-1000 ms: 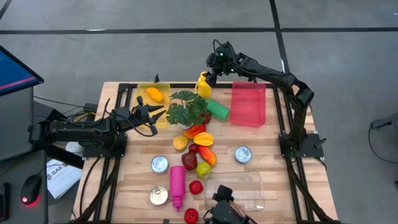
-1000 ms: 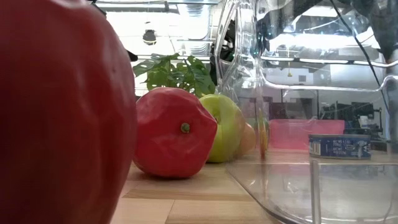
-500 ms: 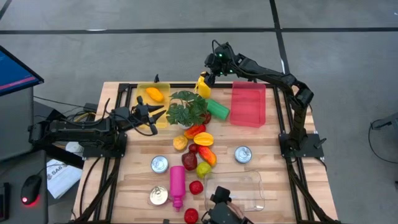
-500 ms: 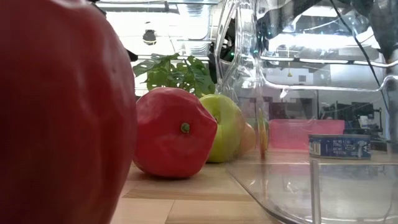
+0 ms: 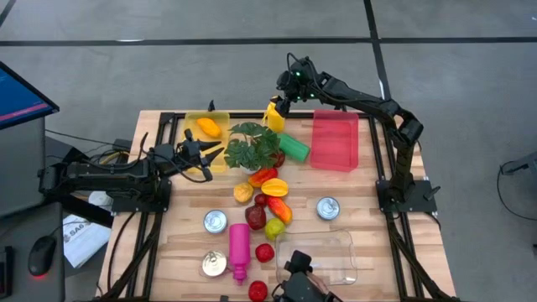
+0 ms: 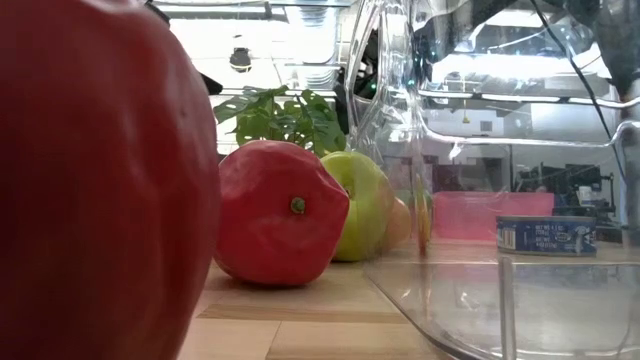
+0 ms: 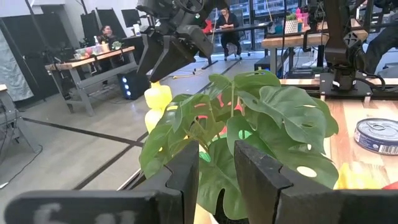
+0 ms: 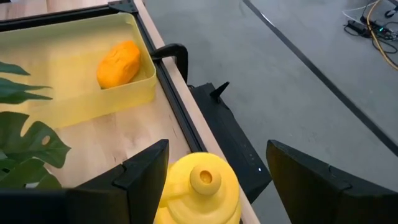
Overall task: Pick & Place Food Item
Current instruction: Put the yellow water bottle into the pink bin
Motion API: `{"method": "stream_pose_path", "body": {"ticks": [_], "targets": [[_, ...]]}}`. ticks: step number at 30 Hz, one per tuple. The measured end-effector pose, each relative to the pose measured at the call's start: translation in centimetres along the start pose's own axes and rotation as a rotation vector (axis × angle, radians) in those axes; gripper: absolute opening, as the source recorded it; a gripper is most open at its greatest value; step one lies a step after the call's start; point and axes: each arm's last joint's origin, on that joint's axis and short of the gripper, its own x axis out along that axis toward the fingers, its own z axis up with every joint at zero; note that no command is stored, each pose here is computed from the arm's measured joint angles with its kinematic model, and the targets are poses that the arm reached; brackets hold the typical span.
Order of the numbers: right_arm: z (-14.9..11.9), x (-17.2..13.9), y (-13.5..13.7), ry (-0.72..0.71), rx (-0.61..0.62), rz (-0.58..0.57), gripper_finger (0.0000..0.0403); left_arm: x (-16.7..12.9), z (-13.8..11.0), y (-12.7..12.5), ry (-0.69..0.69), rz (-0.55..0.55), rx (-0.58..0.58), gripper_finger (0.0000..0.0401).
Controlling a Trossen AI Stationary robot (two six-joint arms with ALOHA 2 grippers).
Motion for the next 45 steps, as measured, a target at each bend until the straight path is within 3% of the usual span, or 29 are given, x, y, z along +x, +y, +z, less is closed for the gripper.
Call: {"method": "stream_pose_path", "body": {"ticks": [45], "targets": [[-0.20, 0.01, 0.07, 0.020, -0.006, 0.005, 0.0265, 0.00, -0.15, -0.02, 0.015, -0.002, 0.003, 0.0090]]}}
